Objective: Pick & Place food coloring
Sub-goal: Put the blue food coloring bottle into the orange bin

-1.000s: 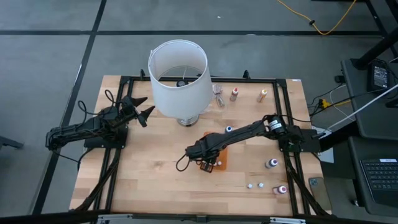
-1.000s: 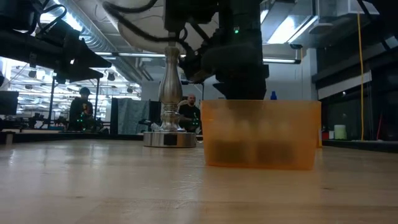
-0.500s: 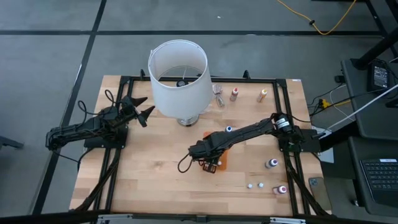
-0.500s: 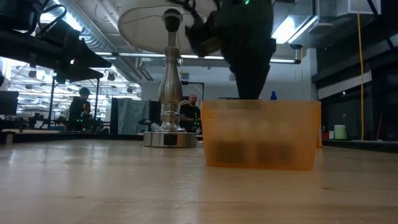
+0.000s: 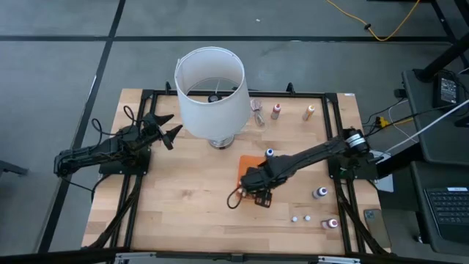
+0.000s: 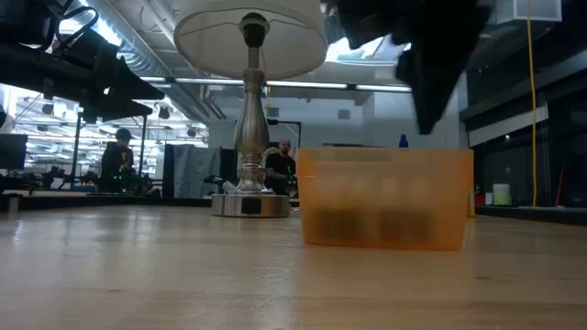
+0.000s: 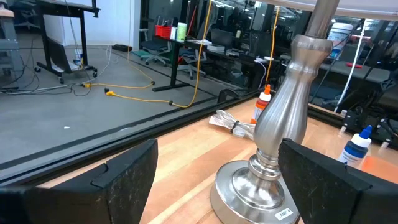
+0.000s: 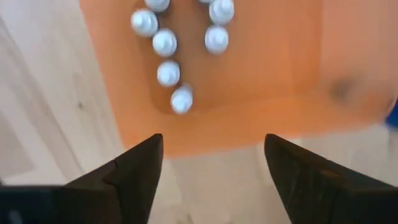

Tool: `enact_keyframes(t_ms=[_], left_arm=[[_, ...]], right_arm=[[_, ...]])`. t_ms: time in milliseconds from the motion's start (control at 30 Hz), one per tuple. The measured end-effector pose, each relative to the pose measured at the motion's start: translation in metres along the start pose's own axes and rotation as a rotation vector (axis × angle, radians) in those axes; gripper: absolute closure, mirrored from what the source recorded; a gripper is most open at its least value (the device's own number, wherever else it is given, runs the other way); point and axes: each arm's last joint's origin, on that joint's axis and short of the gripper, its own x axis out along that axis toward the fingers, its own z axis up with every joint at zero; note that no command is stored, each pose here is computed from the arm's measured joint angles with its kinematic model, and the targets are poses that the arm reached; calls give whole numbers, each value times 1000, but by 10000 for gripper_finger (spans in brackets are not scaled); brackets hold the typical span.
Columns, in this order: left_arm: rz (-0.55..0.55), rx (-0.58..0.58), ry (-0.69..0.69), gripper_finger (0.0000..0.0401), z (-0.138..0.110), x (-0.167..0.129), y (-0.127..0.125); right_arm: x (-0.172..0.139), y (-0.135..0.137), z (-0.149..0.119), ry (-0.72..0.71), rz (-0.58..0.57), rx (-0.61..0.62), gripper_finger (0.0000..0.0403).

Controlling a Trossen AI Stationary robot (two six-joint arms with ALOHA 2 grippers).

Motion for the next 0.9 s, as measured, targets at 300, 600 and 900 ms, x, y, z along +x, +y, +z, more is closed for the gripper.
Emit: enact_keyframes(t_ms=[300,600,900], left_arm=[[0,0,0,79,0,0,0],[0,0,0,79,0,0,0],[0,0,0,79,0,0,0]], right_arm=[[-10,12,-48,39,89,74,107],[5,41,-99,69,155,-49,107],[26,59,-135,83,157,-110,107]])
